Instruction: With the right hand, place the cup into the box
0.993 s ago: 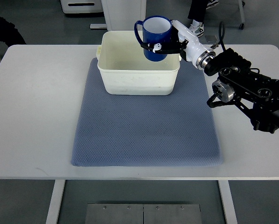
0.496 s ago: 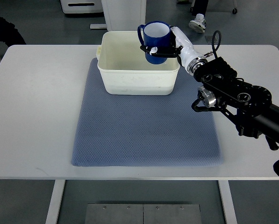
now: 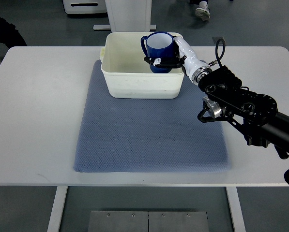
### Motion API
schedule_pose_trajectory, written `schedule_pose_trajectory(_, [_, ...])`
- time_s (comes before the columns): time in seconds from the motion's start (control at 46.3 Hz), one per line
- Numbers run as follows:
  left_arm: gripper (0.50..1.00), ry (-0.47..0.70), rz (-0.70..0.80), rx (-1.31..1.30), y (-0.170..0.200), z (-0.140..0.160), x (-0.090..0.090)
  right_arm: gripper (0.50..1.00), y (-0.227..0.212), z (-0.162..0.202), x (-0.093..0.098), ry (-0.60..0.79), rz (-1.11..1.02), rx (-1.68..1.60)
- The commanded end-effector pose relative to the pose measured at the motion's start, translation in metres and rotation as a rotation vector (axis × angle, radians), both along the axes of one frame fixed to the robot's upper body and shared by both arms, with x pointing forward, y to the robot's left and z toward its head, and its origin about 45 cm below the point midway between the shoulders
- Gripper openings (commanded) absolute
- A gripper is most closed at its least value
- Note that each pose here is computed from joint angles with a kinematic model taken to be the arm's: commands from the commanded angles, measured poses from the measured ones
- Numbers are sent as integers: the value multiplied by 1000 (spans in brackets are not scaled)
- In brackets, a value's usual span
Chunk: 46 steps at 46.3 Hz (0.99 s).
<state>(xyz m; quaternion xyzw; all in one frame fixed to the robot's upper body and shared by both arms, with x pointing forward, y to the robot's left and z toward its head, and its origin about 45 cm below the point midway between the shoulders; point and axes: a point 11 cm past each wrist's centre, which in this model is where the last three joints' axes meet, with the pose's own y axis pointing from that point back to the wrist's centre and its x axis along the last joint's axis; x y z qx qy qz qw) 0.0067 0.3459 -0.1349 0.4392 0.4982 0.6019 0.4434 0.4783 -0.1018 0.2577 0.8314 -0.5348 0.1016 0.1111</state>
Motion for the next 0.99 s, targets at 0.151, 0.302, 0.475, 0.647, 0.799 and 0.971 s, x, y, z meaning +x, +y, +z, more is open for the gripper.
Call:
schedule_pose_trajectory(0.151, [1000,0,0,0,0,0,0,977,1,1,0,-2,4,1])
schedule_pose_trajectory(0.302, [1000,0,0,0,0,0,0,991,2,3,0,-5,5,3])
schedule_pose_trajectory(0.475, [1000,0,0,0,0,0,0,993,3,6,1,-11,8,3])
schedule_pose_trajectory(0.647, [1000,0,0,0,0,0,0,993,5,15,2,-25,18,8])
schedule_pose_trajectory(0.799, [1000,0,0,0,0,0,0,991,2,25,5,-45,19,12])
schedule_pose_trajectory(0.971, [1000,0,0,0,0,0,0,987,-28,38,13,-73,-23,-8])
